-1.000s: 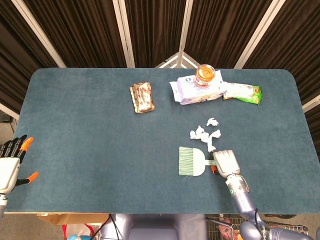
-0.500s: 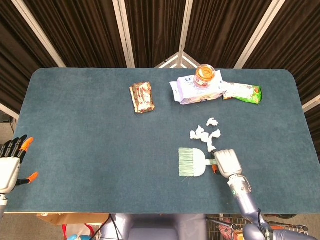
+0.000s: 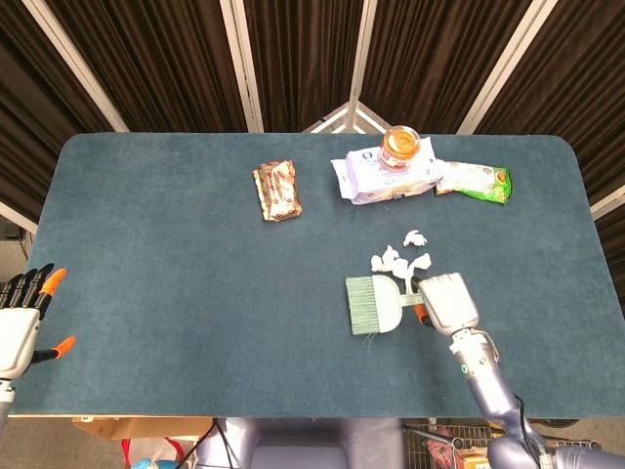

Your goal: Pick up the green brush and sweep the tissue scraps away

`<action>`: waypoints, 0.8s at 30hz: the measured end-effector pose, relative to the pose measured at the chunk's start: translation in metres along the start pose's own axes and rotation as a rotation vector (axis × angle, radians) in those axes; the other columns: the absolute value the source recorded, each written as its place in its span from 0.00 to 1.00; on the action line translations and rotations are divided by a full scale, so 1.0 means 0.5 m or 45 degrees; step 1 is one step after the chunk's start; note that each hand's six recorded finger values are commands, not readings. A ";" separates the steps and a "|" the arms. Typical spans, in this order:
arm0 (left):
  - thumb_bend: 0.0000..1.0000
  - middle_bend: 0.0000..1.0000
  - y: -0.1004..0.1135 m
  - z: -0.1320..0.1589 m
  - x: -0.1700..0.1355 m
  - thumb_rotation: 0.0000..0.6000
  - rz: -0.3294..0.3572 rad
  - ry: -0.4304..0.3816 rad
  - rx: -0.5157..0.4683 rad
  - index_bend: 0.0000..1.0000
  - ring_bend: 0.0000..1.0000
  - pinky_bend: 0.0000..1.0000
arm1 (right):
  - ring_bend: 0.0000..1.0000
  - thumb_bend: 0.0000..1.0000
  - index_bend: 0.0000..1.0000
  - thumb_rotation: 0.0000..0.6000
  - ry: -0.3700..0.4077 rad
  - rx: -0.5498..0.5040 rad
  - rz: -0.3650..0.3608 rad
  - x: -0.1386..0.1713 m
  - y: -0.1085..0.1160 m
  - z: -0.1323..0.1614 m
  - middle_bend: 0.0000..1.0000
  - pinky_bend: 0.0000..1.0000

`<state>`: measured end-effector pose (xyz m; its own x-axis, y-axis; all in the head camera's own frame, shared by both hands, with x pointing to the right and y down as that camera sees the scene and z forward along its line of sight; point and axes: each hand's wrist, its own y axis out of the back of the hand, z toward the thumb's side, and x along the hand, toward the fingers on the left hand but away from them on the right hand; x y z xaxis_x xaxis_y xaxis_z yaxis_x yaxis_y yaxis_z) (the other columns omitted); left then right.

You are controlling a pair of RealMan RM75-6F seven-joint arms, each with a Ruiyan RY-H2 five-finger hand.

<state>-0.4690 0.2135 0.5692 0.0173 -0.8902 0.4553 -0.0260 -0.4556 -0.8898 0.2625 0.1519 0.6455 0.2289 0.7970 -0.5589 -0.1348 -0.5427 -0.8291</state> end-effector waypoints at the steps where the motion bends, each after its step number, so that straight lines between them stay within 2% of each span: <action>1: 0.00 0.00 0.000 0.000 0.000 1.00 -0.001 0.000 0.000 0.00 0.00 0.02 | 0.98 0.54 0.71 1.00 0.006 0.005 -0.005 -0.005 0.006 0.004 0.95 0.92; 15: 0.00 0.00 -0.003 -0.005 0.005 1.00 -0.027 0.014 -0.016 0.00 0.00 0.02 | 0.98 0.54 0.72 1.00 0.073 0.085 -0.003 -0.089 0.031 0.066 0.95 0.92; 20: 0.00 0.00 -0.002 -0.005 0.006 1.00 -0.028 0.014 -0.027 0.00 0.00 0.02 | 0.98 0.54 0.72 1.00 0.016 0.139 0.025 -0.127 0.020 0.041 0.95 0.92; 24: 0.00 0.00 -0.002 -0.007 0.006 1.00 -0.032 0.015 -0.028 0.00 0.00 0.02 | 0.98 0.54 0.73 1.00 -0.049 0.214 0.038 -0.151 0.016 -0.001 0.95 0.92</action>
<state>-0.4724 0.2114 0.5715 0.0069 -0.8784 0.4779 -0.0474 -0.4776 -0.8773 0.2448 0.0871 0.6812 0.1860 0.7926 -0.5807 -0.3010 -0.5167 -0.8015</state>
